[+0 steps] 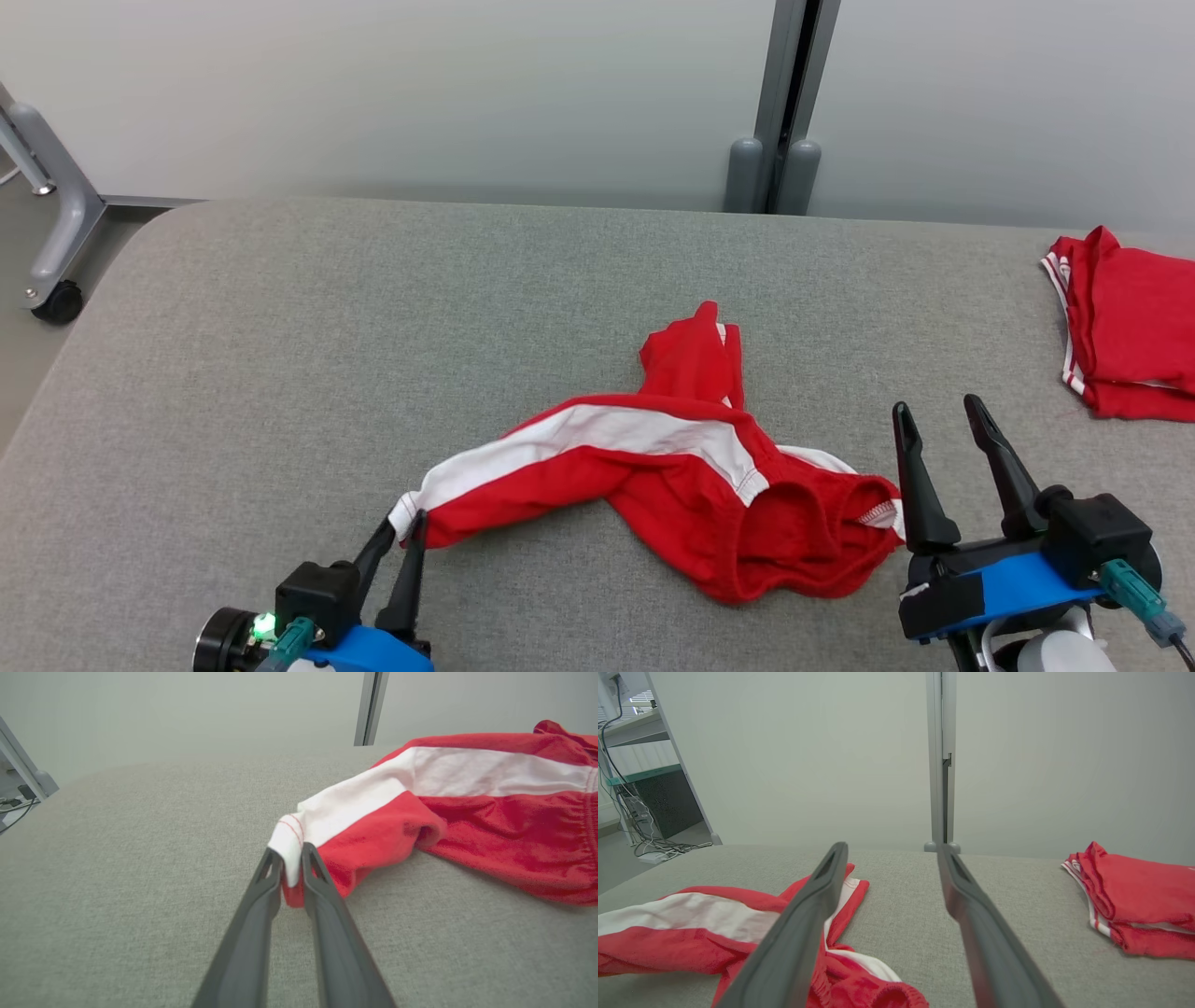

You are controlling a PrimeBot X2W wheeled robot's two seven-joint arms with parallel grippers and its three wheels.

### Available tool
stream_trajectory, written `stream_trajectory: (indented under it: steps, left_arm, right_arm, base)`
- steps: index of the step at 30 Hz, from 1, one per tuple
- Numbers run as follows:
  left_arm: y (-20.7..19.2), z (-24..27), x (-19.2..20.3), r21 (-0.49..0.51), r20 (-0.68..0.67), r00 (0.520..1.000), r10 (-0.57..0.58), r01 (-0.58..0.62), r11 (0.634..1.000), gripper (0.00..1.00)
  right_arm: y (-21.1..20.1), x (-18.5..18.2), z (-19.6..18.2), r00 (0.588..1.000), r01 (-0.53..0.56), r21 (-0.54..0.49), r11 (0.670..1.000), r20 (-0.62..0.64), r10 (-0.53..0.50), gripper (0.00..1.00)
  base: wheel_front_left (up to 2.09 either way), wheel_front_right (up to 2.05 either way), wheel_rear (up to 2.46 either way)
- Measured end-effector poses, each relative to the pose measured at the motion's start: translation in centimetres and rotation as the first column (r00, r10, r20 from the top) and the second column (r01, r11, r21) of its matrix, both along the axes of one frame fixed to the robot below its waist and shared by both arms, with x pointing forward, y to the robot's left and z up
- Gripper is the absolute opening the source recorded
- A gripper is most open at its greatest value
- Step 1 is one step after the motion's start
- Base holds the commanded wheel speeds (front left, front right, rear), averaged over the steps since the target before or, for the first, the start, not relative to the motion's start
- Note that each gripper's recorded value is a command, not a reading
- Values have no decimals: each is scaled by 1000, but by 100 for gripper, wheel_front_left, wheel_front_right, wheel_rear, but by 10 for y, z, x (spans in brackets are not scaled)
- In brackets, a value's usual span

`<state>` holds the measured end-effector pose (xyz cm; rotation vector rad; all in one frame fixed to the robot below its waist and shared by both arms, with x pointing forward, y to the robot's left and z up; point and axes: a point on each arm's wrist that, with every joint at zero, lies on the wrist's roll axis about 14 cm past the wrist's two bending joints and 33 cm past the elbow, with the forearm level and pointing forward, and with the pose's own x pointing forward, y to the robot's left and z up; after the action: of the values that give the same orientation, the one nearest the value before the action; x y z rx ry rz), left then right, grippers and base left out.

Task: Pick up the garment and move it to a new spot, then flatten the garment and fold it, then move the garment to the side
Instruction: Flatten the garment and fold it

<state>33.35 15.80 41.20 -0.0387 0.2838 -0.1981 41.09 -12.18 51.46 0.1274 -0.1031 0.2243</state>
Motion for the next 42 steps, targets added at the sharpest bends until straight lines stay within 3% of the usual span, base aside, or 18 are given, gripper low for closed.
stream_trajectory:
  steps: [8,17,31,42]
  left_arm:
    - [6,59,25,-14,204,977,53,-51,999,100]
    - [31,99,38,-39,336,926,170,-166,985,100]
    - [59,96,29,-24,345,910,230,-236,971,100]
    - [60,90,28,-26,332,912,239,-244,969,100]
  right_arm:
    - [-5,-5,3,1000,15,-2,1000,7,-15,100]
    - [-26,-12,0,997,73,-8,997,-4,-73,100]
    - [-45,-19,-25,988,123,-23,992,-91,-125,100]
    - [-12,5,-24,990,-14,-82,997,-141,2,100]
  base:
    - [0,0,0]
    - [0,0,0]
    - [0,0,0]
    - [0,0,0]
